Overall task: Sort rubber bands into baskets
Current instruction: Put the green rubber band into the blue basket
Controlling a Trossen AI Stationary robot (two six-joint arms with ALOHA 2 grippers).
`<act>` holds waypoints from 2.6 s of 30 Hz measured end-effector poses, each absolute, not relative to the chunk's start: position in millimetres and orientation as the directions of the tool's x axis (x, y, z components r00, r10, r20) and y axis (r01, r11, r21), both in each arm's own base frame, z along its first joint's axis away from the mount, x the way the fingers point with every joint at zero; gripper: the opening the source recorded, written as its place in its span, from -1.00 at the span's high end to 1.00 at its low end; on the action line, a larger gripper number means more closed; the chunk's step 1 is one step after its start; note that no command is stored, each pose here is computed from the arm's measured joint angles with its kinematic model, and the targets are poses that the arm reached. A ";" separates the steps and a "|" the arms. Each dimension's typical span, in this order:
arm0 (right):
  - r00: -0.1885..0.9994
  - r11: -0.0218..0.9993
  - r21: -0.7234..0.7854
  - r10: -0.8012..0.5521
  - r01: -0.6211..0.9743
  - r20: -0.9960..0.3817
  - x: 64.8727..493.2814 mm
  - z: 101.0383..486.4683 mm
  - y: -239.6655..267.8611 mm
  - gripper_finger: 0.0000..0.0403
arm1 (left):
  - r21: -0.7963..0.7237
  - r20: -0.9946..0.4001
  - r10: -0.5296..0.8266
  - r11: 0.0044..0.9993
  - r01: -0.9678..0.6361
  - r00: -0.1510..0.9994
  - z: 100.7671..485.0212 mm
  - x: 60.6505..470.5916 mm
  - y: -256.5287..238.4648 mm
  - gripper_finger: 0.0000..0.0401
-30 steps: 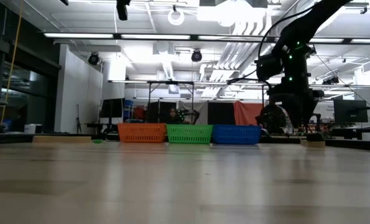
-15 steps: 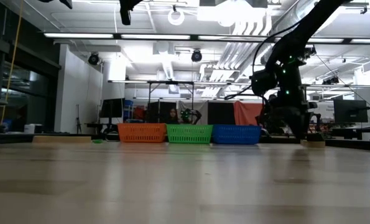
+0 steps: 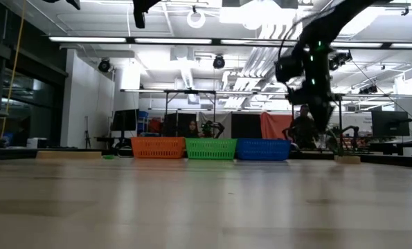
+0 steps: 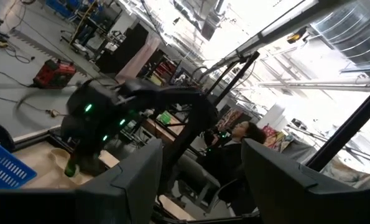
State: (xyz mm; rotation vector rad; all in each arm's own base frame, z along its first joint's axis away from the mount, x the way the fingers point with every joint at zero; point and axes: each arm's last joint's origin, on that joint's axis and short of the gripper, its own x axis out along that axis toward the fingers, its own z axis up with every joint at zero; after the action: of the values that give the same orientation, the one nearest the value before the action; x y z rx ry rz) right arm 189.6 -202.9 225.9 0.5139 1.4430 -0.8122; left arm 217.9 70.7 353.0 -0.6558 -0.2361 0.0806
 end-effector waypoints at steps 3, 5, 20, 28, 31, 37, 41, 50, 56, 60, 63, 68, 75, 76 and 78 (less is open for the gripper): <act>0.052 0.645 -0.039 -0.121 0.763 -0.991 189.0 254.5 -197.5 0.99 | -0.608 0.191 0.149 0.794 -0.002 0.970 352.9 217.9 70.7 -0.07; 0.090 0.646 0.018 -0.078 0.763 -0.993 187.8 267.7 -193.0 0.99 | -0.601 0.191 0.148 0.799 -0.004 0.970 352.9 217.9 70.7 -0.07; 0.513 0.609 0.261 -0.284 0.749 -0.810 245.1 283.3 -224.5 1.00 | -0.599 0.168 0.150 0.800 -0.020 0.974 350.5 218.3 70.9 -0.07; 0.352 0.488 0.169 -0.313 0.856 -0.882 255.3 232.1 -254.8 1.00 | -0.623 0.162 0.150 0.782 -0.017 0.975 349.9 218.5 70.7 -0.07; 0.308 0.474 0.138 -0.304 0.870 -0.902 257.7 219.5 -257.7 1.00 | -0.621 0.162 0.149 0.784 -0.017 0.976 349.9 218.6 70.5 -0.07; 0.353 0.469 0.171 -0.334 0.867 -0.874 261.2 222.4 -261.3 0.81 | -0.621 0.156 0.147 0.783 -0.019 0.977 349.4 218.7 70.4 -0.07; 0.344 0.468 0.171 -0.314 0.867 -0.885 259.9 221.9 -259.1 0.47 | -0.630 0.127 0.127 0.777 -0.019 0.984 346.5 219.2 69.9 -0.07; 0.458 0.534 0.279 -0.236 0.798 -0.857 255.4 242.4 -248.9 0.01 | -0.634 0.090 0.096 0.773 -0.017 0.991 343.1 219.6 69.1 -0.07; 0.567 0.629 0.307 -0.262 0.714 -0.781 243.1 294.8 -216.3 0.01 | -0.637 0.075 0.088 0.770 -0.020 0.993 341.6 219.8 68.7 -0.07; 0.610 0.695 0.304 -0.243 0.652 -0.754 235.3 323.1 -182.4 0.01 | -0.668 -0.079 -0.081 0.744 0.007 0.994 327.3 220.8 58.6 -0.07; 0.625 0.747 0.287 -0.213 0.600 -0.751 232.9 334.1 -160.4 0.01 | -0.691 -0.337 -0.245 0.720 -0.062 0.909 310.7 215.8 40.0 -0.07; 0.622 0.795 0.254 -0.189 0.551 -0.760 237.8 337.0 -141.9 0.01 | -0.619 -0.688 -0.420 0.765 -0.177 0.592 288.8 192.1 -9.3 -0.07; 0.601 0.830 0.219 -0.165 0.513 -0.782 247.9 327.8 -140.9 0.01 | -0.546 -0.824 -0.514 0.833 -0.091 0.240 270.9 159.6 -99.0 -0.07; 0.598 0.831 0.217 -0.163 0.512 -0.785 248.7 326.6 -141.4 0.01 | -0.546 -0.822 -0.522 0.836 -0.058 0.226 269.2 157.1 -112.9 -0.07; 0.591 0.839 0.207 -0.160 0.504 -0.790 250.0 324.4 -142.3 0.01 | -0.562 -0.810 -0.552 0.827 0.009 0.199 265.0 153.6 -140.1 -0.07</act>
State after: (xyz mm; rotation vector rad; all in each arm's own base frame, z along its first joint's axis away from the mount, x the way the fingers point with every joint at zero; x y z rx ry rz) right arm 250.0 -142.3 324.4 0.4392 0.8572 -0.4012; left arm 153.6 -140.1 265.0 -0.4932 1.3241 -0.4154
